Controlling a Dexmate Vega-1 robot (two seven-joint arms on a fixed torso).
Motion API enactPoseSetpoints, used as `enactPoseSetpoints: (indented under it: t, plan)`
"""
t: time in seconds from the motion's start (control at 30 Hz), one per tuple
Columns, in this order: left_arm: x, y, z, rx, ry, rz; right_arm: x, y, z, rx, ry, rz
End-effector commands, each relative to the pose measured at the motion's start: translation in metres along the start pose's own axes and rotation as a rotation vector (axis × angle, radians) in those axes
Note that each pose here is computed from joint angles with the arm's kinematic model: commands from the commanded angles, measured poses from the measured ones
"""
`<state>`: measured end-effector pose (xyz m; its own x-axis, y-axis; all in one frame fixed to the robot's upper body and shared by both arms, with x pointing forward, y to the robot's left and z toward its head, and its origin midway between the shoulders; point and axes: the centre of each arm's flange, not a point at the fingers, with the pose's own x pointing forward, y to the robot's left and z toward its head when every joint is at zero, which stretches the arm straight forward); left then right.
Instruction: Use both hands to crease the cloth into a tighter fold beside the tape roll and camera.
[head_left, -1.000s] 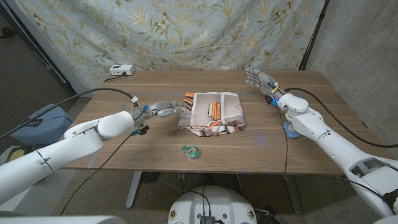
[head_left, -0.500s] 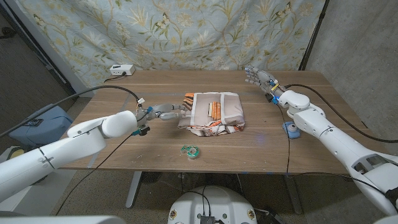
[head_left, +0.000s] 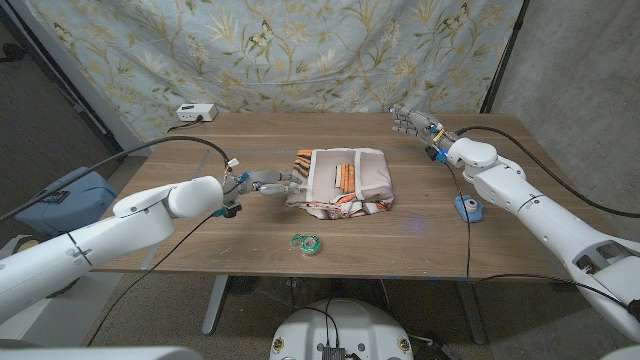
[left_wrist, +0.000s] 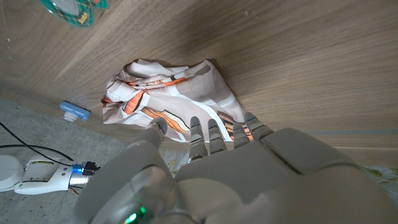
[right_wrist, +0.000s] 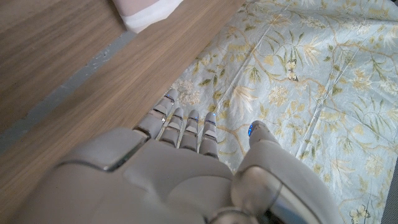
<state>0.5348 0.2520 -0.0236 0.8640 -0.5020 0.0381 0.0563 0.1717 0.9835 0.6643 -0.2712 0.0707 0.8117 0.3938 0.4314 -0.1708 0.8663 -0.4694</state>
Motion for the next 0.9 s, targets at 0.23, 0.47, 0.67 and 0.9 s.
enactPoseSetpoints:
  t: [0.23, 0.47, 0.67, 0.9]
  plan:
    - [0.009, -0.004, -0.004, 0.001, 0.025, -0.075, 0.008, 0.008, 0.014, -0.139, 0.088, 0.047]
    - [0.013, -0.006, -0.003, 0.01, 0.021, -0.082, 0.01, 0.011, 0.02, -0.188, 0.118, 0.058]
    - [0.015, -0.008, -0.004, 0.013, 0.021, -0.1, 0.012, 0.014, 0.022, -0.223, 0.147, 0.078]
    - [0.019, -0.009, -0.003, 0.024, 0.022, -0.126, 0.015, 0.016, 0.023, -0.235, 0.162, 0.09]
